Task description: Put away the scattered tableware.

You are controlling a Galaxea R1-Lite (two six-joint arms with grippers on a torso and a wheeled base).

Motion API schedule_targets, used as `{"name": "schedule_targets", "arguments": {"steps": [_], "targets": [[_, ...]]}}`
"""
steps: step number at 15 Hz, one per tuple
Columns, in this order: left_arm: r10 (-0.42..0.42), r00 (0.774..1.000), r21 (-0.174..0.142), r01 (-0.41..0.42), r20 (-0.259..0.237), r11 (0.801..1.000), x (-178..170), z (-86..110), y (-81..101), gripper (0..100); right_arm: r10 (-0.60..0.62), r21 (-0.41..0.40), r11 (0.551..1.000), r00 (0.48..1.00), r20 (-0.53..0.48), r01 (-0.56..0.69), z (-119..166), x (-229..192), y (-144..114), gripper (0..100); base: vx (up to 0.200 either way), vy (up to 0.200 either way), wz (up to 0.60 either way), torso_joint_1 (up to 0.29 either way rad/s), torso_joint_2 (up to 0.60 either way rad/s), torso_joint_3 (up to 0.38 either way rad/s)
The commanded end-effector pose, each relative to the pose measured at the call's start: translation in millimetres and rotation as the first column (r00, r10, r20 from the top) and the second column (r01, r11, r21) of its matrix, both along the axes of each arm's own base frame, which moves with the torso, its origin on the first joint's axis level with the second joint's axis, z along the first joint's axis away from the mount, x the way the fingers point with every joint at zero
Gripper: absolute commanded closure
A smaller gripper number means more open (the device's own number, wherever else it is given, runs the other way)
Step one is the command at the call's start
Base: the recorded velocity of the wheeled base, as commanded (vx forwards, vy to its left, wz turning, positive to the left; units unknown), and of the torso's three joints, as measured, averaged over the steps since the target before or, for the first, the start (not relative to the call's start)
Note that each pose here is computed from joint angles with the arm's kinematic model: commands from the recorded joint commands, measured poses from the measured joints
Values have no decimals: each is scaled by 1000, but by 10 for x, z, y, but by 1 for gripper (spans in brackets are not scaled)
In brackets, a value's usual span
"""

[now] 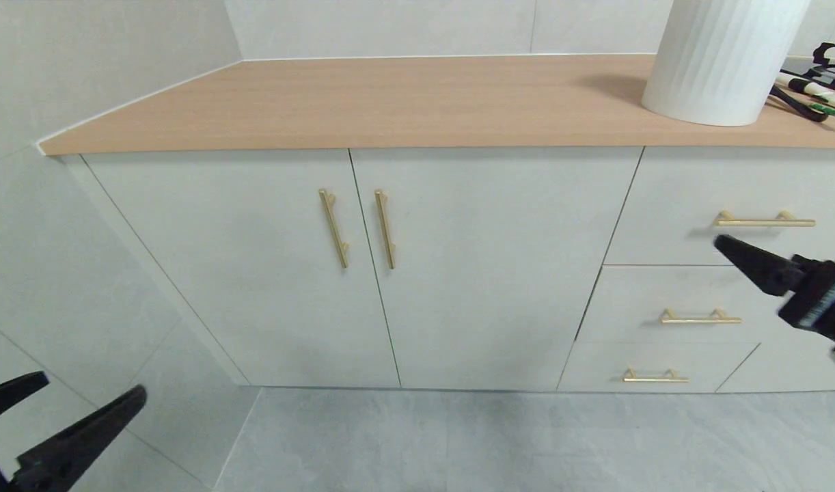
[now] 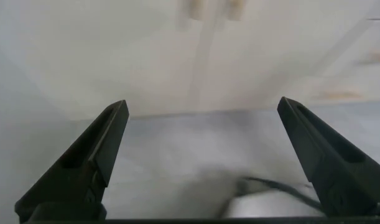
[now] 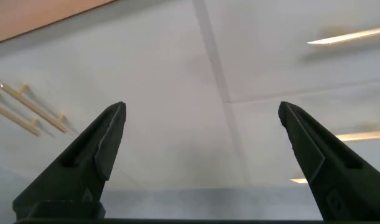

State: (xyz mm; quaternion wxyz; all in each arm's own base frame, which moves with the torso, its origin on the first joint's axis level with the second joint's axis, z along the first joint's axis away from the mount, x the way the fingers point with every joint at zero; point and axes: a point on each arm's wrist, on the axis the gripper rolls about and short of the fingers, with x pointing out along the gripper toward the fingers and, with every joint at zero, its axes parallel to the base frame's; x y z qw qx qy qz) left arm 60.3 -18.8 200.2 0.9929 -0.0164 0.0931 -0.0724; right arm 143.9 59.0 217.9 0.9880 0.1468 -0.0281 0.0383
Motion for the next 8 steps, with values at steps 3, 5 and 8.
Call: {"name": "schedule_targets", "arguments": {"steps": [3, 5, 8], "targets": [[136, 976, 64, -149, 171, 987, -651, -244, 270, 0, -211, -210, 949, 969, 132, 235, -416, -1497, -695, 0, 0, 0, 0, 0, 0, 0], [181, 964, 55, -195, 192, 979, -848, -366, 316, 0, -283, -292, 896, 936, 208, 336, -537, -1825, -753, 0, 0, 0, 0, 0, 0, 0], [267, 941, 54, -284, 209, 957, -1009, -569, 316, 0, -370, -279, 864, 904, 214, 419, -507, -1870, -771, 0, 0, 0, 0, 0, 0, 0]]}}
